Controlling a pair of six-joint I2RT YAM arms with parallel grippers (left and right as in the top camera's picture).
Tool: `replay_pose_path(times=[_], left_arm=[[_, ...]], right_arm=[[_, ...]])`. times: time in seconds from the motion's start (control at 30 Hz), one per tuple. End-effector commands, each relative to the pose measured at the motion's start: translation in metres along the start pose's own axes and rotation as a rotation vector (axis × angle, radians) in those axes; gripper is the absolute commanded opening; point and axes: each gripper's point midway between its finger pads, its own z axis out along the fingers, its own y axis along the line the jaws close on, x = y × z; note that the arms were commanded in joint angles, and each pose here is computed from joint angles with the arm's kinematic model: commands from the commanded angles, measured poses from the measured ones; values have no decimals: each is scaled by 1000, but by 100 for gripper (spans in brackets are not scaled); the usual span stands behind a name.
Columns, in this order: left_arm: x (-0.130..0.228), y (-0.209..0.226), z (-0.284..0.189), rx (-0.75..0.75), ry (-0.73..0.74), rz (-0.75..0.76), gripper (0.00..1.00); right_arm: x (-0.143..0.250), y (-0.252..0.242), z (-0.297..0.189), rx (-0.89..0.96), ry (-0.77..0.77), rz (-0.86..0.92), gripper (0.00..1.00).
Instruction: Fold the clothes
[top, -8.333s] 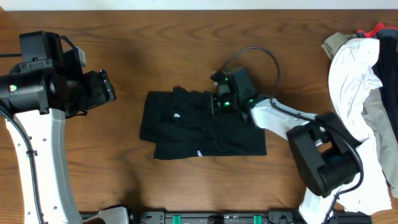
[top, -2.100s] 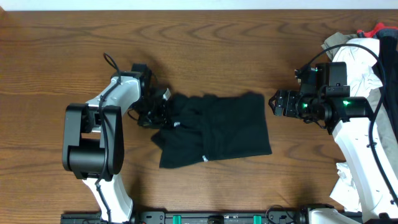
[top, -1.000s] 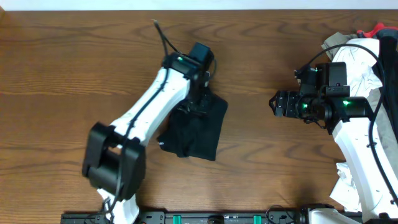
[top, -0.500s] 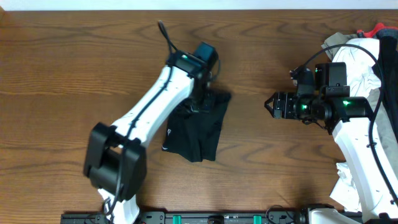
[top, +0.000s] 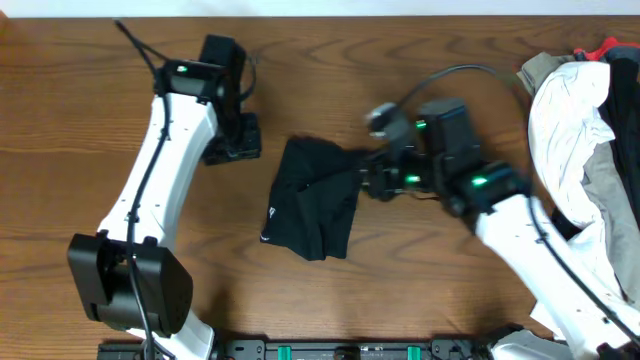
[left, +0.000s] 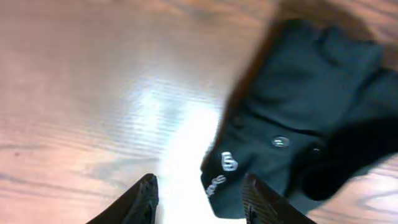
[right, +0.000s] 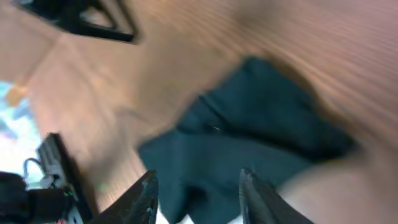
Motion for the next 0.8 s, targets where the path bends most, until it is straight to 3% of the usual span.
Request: replay_pose_path(times=[0.0, 0.23, 0.3, 0.4, 0.6, 0.77], left_arm=[[3, 19, 9, -33, 40, -26, 46], [1, 36, 8, -38, 49, -64, 47], [3, 36, 8, -39, 57, -45, 48], [10, 38, 8, -45, 83, -33, 48], [13, 37, 8, -39, 100, -1, 48], [11, 16, 7, 86, 97, 42, 53]], right_arm=[[12, 28, 39, -69, 55, -9, 37], [48, 13, 121, -47, 147, 35, 25], [62, -12, 131, 53, 183, 106, 22], [87, -46, 117, 198, 272, 229, 17], [139, -92, 40, 513, 492, 361, 13], [124, -71, 20, 422, 469, 275, 21]])
